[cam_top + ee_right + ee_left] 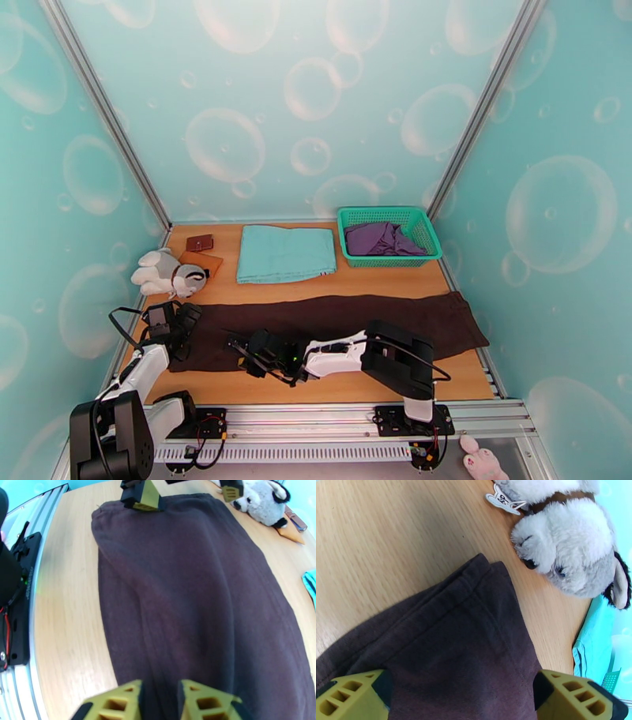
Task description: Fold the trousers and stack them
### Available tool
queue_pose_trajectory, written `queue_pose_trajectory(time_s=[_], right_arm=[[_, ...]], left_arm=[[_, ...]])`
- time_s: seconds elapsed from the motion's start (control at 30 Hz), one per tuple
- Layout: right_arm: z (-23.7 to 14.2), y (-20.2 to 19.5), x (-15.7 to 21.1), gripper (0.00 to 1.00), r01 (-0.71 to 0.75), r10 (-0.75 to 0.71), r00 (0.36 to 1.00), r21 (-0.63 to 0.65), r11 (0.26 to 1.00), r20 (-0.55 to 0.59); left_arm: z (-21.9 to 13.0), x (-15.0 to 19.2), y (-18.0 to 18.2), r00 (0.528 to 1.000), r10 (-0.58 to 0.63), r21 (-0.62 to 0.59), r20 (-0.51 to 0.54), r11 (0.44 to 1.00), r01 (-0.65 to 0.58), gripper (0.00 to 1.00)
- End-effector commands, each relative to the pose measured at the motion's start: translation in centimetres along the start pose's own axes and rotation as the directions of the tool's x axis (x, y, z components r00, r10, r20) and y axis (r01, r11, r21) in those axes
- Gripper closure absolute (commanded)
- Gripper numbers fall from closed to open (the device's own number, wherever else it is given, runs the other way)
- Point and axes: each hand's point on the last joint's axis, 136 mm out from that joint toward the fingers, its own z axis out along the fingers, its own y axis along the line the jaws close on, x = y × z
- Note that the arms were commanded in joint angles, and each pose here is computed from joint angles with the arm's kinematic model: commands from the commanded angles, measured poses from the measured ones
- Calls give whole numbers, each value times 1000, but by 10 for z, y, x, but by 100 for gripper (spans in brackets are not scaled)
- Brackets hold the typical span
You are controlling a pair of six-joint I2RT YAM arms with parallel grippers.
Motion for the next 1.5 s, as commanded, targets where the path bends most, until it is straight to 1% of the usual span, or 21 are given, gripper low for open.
queue_pose_trajectory(time_s=[0.0, 0.1, 0.17, 0.53, 0.7, 0.8, 0.87, 1.0, 1.03, 1.2, 1.4, 1.47], right_arm=[[9, 0, 5, 71, -1, 2, 999, 9, 1000, -34], [14, 0, 7, 72, 0, 0, 999, 12, 1000, -41], [15, 1, 15, 72, 1, -1, 997, 5, 1000, -77], [24, 3, 24, 72, 7, -7, 993, -2, 1000, -118], [24, 0, 23, 83, 1, 0, 993, 10, 1000, -115], [22, 1, 22, 84, 2, -1, 994, 10, 1000, -109], [22, 0, 21, 86, 2, -1, 994, 12, 1000, -108], [23, -1, 22, 98, 2, 0, 993, 17, 1000, -115], [23, -2, 22, 100, 1, 1, 993, 22, 1000, -115], [19, -6, 19, 100, -2, 6, 995, 44, 999, -101], [5, -10, 7, 100, -8, 11, 999, 64, 998, -47], [1, -12, -1, 100, -14, 14, 1000, 71, 997, -10]], left_arm=[[5, 13, 22, 999, -20, -68, -35, 998, 18, 1], [6, 13, 22, 999, -20, -68, -34, 998, 18, 1], [5, 12, 22, 999, -21, -67, -32, 998, 18, 1], [7, 14, 22, 999, -20, -67, -38, 998, 18, 1], [8, 16, 24, 999, -21, -68, -41, 998, 18, 1], [8, 16, 24, 999, -21, -67, -42, 998, 18, 1], [8, 15, 23, 999, -21, -66, -40, 998, 19, 1], [7, 15, 23, 999, -21, -66, -38, 998, 19, 1], [7, 15, 24, 999, -21, -67, -40, 998, 19, 1], [8, 15, 24, 999, -21, -68, -38, 998, 19, 1], [8, 16, 24, 999, -21, -70, -39, 997, 18, 1], [8, 15, 24, 999, -20, -71, -39, 997, 18, 1]])
